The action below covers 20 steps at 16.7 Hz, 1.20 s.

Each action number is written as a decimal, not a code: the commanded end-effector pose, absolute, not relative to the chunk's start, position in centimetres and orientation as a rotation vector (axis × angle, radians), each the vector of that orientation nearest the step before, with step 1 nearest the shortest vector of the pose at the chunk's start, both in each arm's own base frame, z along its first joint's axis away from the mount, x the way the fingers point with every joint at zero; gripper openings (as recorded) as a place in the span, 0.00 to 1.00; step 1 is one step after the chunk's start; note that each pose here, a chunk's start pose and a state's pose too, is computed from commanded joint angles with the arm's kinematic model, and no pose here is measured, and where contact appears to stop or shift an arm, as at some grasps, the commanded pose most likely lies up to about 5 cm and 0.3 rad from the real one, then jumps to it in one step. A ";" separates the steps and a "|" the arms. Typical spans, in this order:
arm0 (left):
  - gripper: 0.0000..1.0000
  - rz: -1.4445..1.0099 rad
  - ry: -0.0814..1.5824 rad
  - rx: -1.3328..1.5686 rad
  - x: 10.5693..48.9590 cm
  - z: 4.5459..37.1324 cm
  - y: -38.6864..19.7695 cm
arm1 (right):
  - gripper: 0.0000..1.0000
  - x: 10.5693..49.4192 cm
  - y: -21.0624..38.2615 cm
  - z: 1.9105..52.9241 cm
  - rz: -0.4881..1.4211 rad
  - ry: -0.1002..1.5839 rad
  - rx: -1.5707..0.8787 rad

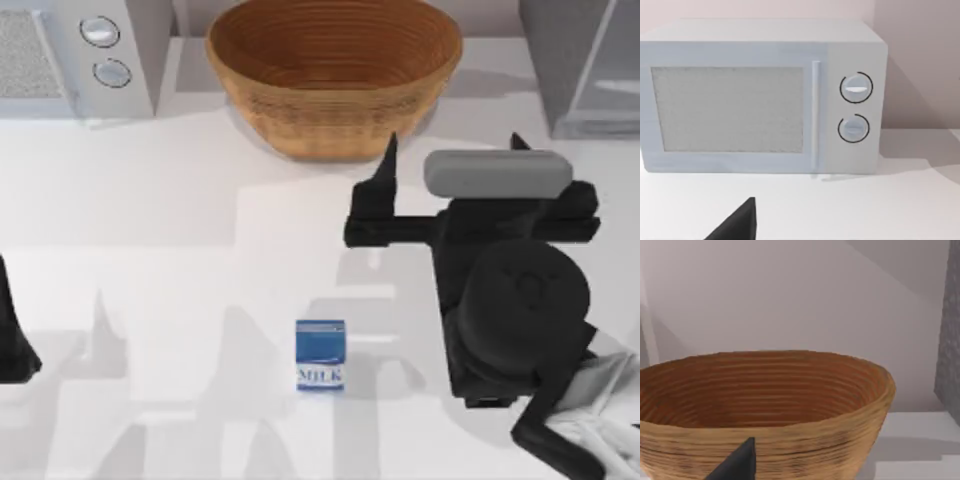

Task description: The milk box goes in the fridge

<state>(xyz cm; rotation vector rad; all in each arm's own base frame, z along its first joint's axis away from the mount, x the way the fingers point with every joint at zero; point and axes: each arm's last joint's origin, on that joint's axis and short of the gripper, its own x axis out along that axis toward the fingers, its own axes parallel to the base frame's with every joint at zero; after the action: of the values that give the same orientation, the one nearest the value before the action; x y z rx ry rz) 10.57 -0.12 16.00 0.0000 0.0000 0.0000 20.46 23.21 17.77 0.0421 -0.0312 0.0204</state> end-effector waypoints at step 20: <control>1.00 0.000 0.000 0.000 10.6 16.0 -0.1 | 1.00 11.3 33.6 0.2 -0.011 0.001 -0.001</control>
<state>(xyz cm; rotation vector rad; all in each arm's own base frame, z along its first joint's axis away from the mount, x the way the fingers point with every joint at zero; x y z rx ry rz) 10.57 -0.12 16.00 0.0000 0.0000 0.0000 11.33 33.65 0.19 -0.0010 0.0005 -0.0108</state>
